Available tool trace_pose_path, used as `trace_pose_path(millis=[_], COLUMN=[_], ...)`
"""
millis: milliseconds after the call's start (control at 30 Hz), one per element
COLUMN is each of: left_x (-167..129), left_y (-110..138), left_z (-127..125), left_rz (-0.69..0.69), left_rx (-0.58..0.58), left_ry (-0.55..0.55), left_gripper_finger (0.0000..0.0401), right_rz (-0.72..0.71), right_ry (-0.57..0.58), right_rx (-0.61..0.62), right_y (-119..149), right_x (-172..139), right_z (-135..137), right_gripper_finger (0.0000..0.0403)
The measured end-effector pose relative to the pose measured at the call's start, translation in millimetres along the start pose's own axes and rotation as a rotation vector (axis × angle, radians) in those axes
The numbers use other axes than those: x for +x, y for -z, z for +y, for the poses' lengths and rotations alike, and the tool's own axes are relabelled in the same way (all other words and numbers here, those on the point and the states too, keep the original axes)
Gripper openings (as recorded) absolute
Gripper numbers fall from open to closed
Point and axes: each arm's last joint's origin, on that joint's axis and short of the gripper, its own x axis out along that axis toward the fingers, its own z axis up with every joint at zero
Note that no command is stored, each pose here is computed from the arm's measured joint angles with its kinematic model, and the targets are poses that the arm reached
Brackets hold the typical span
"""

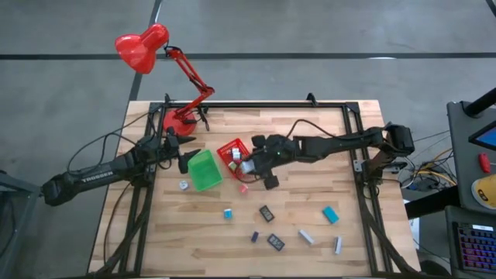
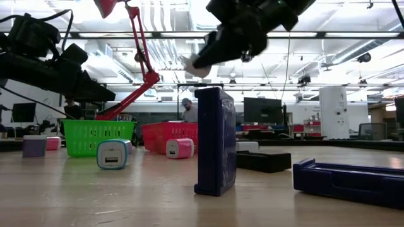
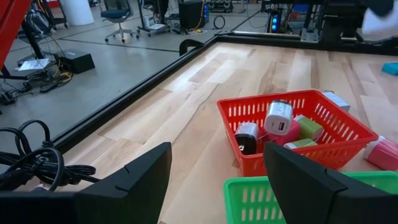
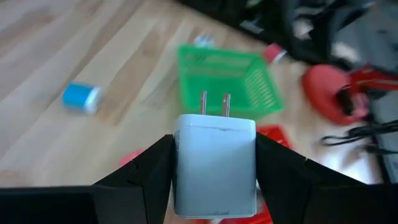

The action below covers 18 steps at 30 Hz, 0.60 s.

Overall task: Pick & Place Office items
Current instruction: Put the bottom white charger adapter into the red bin

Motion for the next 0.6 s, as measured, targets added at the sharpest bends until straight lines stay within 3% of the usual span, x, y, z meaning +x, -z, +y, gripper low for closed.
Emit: trace_pose_path(millis=[300,600], left_x=[0,0], left_y=[0,0], left_z=[0,0], left_rz=[0.0,0.001], left_rx=[0.0,0.0], left_ry=[0.0,0.0], left_gripper_finger=[0.0257,0.0257], right_rz=[-0.148,-0.061], right_ry=[0.11,0.084], right_rx=[0.123,0.143], right_y=[-4,32], right_x=[-2,36], right_z=[-20,-15], right_gripper_finger=[0.0194,0.0194])
